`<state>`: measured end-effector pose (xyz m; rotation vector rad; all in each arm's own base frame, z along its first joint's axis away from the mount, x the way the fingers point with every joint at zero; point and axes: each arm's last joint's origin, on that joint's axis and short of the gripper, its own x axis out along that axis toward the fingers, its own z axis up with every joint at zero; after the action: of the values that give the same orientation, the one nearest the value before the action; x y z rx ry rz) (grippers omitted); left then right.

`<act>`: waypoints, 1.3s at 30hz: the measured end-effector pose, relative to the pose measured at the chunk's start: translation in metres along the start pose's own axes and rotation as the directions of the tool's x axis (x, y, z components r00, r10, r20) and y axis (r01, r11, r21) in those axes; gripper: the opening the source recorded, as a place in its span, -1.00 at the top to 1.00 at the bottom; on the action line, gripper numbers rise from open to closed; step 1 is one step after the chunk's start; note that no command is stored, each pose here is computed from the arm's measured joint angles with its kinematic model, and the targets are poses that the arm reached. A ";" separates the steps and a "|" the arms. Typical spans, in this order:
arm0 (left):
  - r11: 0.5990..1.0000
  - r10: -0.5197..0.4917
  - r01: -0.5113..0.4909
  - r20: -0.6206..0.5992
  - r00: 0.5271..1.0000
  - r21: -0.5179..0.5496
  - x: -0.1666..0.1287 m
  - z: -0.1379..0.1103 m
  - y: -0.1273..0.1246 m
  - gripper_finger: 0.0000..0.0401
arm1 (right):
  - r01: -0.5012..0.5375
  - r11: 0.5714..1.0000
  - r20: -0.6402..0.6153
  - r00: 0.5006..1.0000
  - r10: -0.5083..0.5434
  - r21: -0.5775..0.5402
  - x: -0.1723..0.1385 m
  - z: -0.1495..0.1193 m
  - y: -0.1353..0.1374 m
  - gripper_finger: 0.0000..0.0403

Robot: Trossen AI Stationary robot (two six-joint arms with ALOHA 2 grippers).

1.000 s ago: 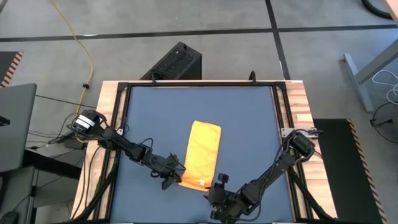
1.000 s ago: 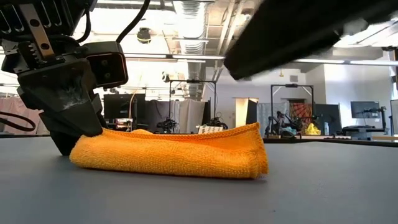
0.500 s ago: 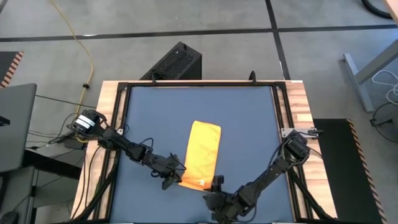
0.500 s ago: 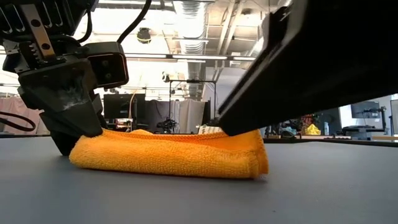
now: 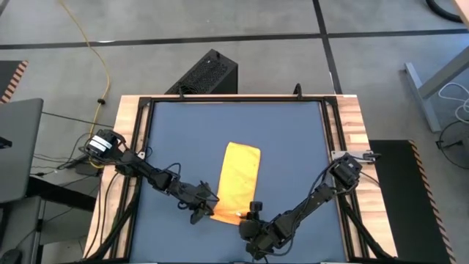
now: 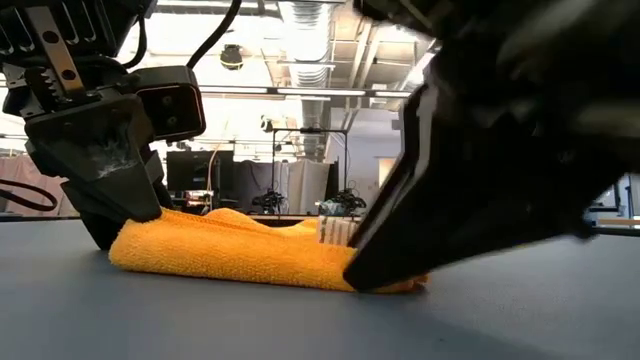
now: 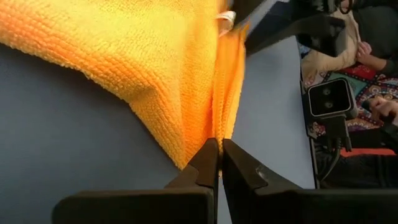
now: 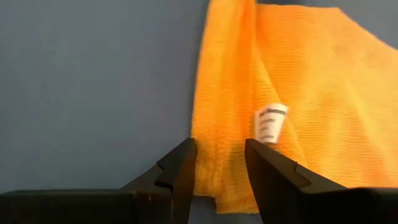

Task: Roll towel into tight, uniform cylinder
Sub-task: Roll the orange microfiber cloth

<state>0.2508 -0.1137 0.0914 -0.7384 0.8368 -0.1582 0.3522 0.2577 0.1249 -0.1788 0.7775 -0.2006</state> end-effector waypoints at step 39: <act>0.592 -0.173 -0.029 0.162 0.972 0.805 -0.045 -0.003 -0.055 0.59 | -0.096 0.879 -0.087 0.984 0.154 0.466 -0.008 0.000 0.003 0.93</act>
<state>0.2264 -0.1380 0.1533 0.0938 0.4242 -0.4883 0.3470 0.2623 0.1292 0.3392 0.8383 -0.2696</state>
